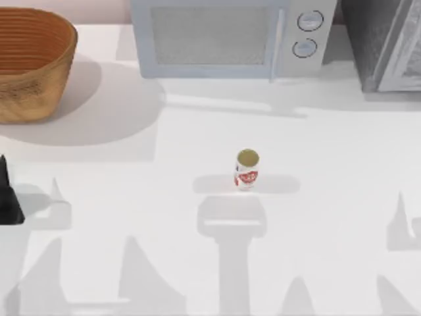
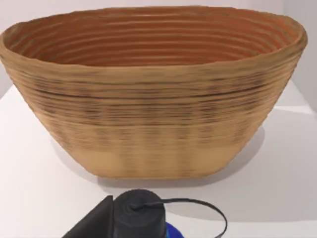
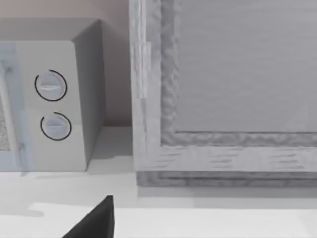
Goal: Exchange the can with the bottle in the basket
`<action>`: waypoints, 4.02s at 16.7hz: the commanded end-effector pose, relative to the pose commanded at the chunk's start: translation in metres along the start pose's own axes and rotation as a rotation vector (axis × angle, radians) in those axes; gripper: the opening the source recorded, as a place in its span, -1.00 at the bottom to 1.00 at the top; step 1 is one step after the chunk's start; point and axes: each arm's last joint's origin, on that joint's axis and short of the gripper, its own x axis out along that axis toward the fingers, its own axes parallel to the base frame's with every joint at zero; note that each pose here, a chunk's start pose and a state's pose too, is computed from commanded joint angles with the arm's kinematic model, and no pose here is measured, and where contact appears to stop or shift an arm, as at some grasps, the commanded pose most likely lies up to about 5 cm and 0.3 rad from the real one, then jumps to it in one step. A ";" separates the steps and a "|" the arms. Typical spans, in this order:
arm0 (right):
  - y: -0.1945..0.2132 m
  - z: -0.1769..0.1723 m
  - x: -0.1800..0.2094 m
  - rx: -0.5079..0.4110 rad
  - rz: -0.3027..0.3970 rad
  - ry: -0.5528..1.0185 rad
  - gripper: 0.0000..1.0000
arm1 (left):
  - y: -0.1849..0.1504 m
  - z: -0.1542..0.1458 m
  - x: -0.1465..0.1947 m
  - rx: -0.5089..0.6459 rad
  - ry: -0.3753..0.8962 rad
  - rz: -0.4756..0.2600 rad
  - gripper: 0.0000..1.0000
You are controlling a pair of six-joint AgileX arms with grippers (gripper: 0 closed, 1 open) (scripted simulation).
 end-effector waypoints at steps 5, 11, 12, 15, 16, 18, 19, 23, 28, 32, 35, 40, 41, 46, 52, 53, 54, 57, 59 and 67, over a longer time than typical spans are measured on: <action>0.000 0.000 0.000 0.000 0.000 0.000 1.00 | 0.016 -0.021 0.025 0.003 0.061 -0.020 1.00; 0.000 0.000 0.000 0.000 0.000 0.000 1.00 | 0.032 -0.054 0.037 -0.015 0.137 -0.025 1.00; 0.000 0.000 0.000 0.000 0.000 0.000 1.00 | 0.033 -0.058 0.037 -0.018 0.146 -0.025 1.00; 0.000 0.000 0.000 0.000 0.000 0.000 1.00 | 0.036 -0.065 0.038 -0.024 0.161 -0.022 1.00; 0.000 0.000 0.000 0.000 0.000 0.000 1.00 | 0.036 -0.065 0.038 -0.025 0.162 -0.022 1.00; 0.000 0.000 0.000 0.000 0.000 0.000 1.00 | 0.036 -0.065 0.038 -0.025 0.162 -0.022 1.00; 0.000 0.000 0.000 0.000 0.000 0.000 1.00 | 0.036 -0.065 0.038 -0.025 0.162 -0.022 1.00; 0.000 0.000 0.000 0.000 0.000 0.000 1.00 | 0.036 -0.066 0.046 -0.025 0.162 -0.022 1.00; 0.000 0.000 0.000 0.000 0.000 0.000 1.00 | 0.036 -0.072 0.085 -0.025 0.162 -0.022 1.00; 0.000 0.000 0.000 0.000 0.000 0.000 1.00 | 0.035 -0.075 0.097 -0.025 0.162 -0.022 1.00; 0.000 0.000 0.000 0.000 0.000 0.000 1.00 | 0.035 -0.075 0.097 -0.025 0.162 -0.022 0.85; 0.000 0.000 0.000 0.000 0.000 0.000 1.00 | 0.035 -0.075 0.097 -0.025 0.162 -0.022 0.10; 0.000 0.000 0.000 0.000 0.000 0.000 1.00 | 0.035 -0.075 0.097 -0.025 0.162 -0.022 -0.06; 0.000 0.000 0.000 0.000 0.000 0.000 1.00 | 0.035 -0.075 0.097 -0.025 0.162 -0.022 -0.81; 0.000 0.000 0.000 0.000 0.000 0.000 1.00 | 0.035 -0.075 0.097 -0.025 0.162 -0.022 -1.00; 0.000 0.000 0.000 0.000 0.000 0.000 1.00 | 0.035 -0.075 0.097 -0.025 0.162 -0.022 -1.00; 0.000 0.000 0.000 0.000 0.000 0.000 1.00 | 0.035 -0.075 0.097 -0.025 0.162 -0.022 -1.00; 0.000 0.000 0.000 0.000 0.000 0.000 1.00 | 0.035 -0.075 0.097 -0.023 0.163 -0.021 -1.00; 0.000 0.000 0.000 0.000 0.000 0.000 1.00 | 0.042 -0.073 0.100 -0.028 0.163 0.009 -1.00; 0.000 0.000 0.000 0.000 0.000 0.000 1.00 | 0.128 -0.024 0.129 -0.069 0.154 0.295 -1.00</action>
